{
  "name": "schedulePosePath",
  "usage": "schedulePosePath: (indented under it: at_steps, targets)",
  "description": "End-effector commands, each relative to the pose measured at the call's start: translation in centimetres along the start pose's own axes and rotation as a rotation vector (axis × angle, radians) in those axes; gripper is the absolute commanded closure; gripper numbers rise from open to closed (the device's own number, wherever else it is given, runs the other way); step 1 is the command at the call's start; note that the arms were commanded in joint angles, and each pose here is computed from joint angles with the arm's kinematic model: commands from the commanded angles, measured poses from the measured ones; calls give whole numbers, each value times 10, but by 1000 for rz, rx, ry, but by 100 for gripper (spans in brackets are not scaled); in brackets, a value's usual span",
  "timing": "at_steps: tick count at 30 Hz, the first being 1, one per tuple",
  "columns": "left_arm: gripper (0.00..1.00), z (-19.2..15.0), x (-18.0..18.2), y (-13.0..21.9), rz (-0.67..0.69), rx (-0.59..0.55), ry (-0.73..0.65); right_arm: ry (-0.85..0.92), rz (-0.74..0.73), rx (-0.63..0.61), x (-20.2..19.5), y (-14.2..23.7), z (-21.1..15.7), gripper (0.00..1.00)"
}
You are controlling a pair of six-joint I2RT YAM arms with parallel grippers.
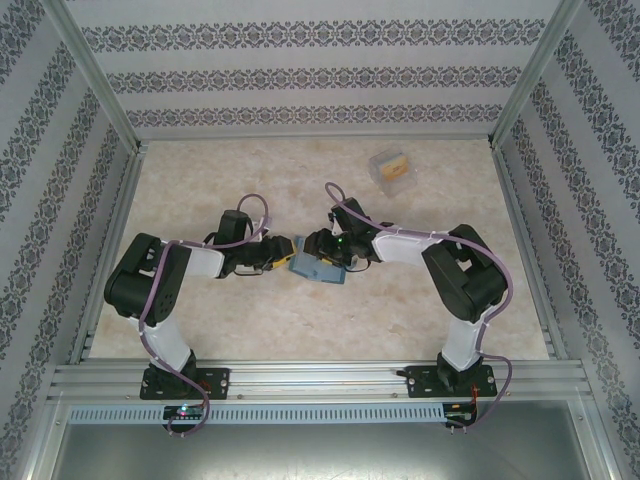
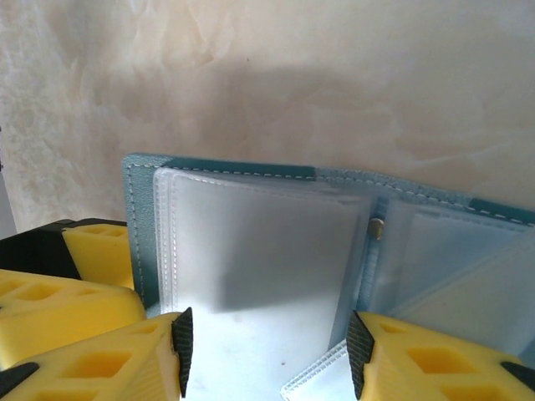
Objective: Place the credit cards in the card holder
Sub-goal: Flip over the card slot in the card holder.
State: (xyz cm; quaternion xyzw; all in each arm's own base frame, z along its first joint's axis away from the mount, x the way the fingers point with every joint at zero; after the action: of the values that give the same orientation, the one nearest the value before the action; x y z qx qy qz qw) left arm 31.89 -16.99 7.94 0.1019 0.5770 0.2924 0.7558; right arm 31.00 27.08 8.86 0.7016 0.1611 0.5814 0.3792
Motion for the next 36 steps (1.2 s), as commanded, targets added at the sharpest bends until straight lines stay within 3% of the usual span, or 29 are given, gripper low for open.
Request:
schedulePosePath:
  at_steps: [1,14,22,31,36]
  targets:
    - [55,6,-5,1,-45,-19,-32,37,26,23,9,-6,-4,45]
    - [52,2,3,-8,46,48,-105,77,73,37,19,-6,-4,42]
    - [61,-10,25,-15,176,99,-115,86,59,19,15,4,-4,42]
    - [65,-33,37,-14,271,95,-59,92,-102,-180,-12,56,-1,43]
    - [65,-42,30,-13,303,66,-47,94,-79,-191,5,77,-11,44]
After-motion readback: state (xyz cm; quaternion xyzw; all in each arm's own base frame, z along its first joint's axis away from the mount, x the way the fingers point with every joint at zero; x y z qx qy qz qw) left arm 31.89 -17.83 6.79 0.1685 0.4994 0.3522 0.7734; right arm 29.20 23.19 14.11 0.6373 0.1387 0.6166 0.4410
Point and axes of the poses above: each hand's point on the last joint's axis, 136 mm out from that joint toward the fingers, its own y axis back along the fingers, its own x axis along the line the jaws close on, z = x × y, the point moved 6 cm from there along y, back along the fingers, and after that the axes turned 12 degrees about -y, right-handed, at the moved point
